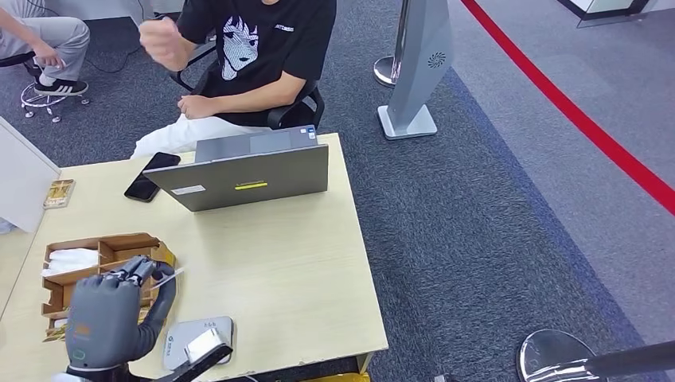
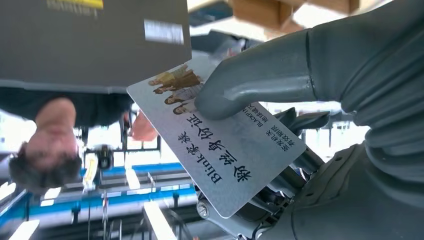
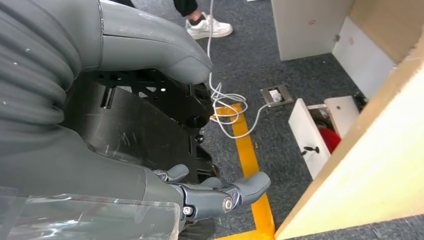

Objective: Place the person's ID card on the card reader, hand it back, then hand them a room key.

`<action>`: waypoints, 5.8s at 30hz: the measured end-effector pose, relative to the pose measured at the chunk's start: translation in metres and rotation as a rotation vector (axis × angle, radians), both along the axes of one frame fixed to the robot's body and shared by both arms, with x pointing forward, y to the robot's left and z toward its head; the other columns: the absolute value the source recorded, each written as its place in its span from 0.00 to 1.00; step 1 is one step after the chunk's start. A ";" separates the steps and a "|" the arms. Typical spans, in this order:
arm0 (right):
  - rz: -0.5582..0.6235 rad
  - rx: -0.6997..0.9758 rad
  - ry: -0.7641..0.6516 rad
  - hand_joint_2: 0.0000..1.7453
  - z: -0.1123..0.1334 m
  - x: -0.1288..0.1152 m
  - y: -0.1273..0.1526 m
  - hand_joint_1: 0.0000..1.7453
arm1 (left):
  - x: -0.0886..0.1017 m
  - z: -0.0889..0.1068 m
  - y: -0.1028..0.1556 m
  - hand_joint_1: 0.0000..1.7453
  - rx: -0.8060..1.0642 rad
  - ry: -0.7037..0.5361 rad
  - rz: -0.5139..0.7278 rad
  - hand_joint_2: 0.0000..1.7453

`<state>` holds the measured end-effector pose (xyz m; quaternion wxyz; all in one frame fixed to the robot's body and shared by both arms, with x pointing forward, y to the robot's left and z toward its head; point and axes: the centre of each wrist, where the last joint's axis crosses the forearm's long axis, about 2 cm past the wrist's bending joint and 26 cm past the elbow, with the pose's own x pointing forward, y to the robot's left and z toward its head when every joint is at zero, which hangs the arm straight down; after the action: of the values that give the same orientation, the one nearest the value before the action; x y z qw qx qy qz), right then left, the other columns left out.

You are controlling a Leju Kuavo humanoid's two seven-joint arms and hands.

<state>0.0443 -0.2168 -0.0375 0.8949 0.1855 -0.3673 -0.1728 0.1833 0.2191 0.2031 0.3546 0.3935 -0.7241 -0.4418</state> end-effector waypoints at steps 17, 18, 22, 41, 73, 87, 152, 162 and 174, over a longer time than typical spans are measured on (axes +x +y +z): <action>0.069 0.041 0.008 1.00 -0.007 -0.001 0.006 0.00 | 0.073 -0.007 0.084 1.00 0.086 0.036 0.273 1.00; 0.070 0.042 0.011 1.00 -0.007 -0.001 0.006 0.00 | 0.073 -0.008 0.086 1.00 0.087 0.039 0.283 1.00; 0.066 0.047 0.011 1.00 -0.007 -0.002 0.006 0.00 | 0.073 -0.009 0.096 1.00 0.084 0.033 0.318 1.00; 0.024 0.049 0.026 1.00 -0.007 -0.004 0.006 0.00 | 0.063 -0.008 0.108 0.00 0.016 -0.003 0.306 1.00; -0.040 0.046 0.001 1.00 -0.002 -0.005 -0.005 0.00 | -0.060 -0.099 0.108 0.00 0.049 0.374 0.220 1.00; 0.022 0.059 -0.015 1.00 -0.003 -0.006 -0.004 0.00 | -0.024 -0.129 0.120 0.00 0.289 0.308 0.284 1.00; 0.008 0.043 0.024 1.00 -0.005 -0.007 0.005 0.00 | 0.025 -0.029 0.086 1.00 0.127 -0.049 0.141 1.00; 0.077 0.065 0.004 1.00 -0.009 -0.003 0.009 0.00 | 0.097 0.029 0.117 1.00 0.253 -0.087 0.255 1.00; 0.100 0.070 0.011 1.00 -0.012 -0.004 0.006 0.00 | 0.119 0.021 0.143 0.50 0.324 -0.031 0.331 1.00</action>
<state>0.0406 -0.2105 -0.0492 0.8973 0.2339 -0.3466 -0.1417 0.3020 0.3620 0.2237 0.3434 0.5656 -0.5745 -0.4819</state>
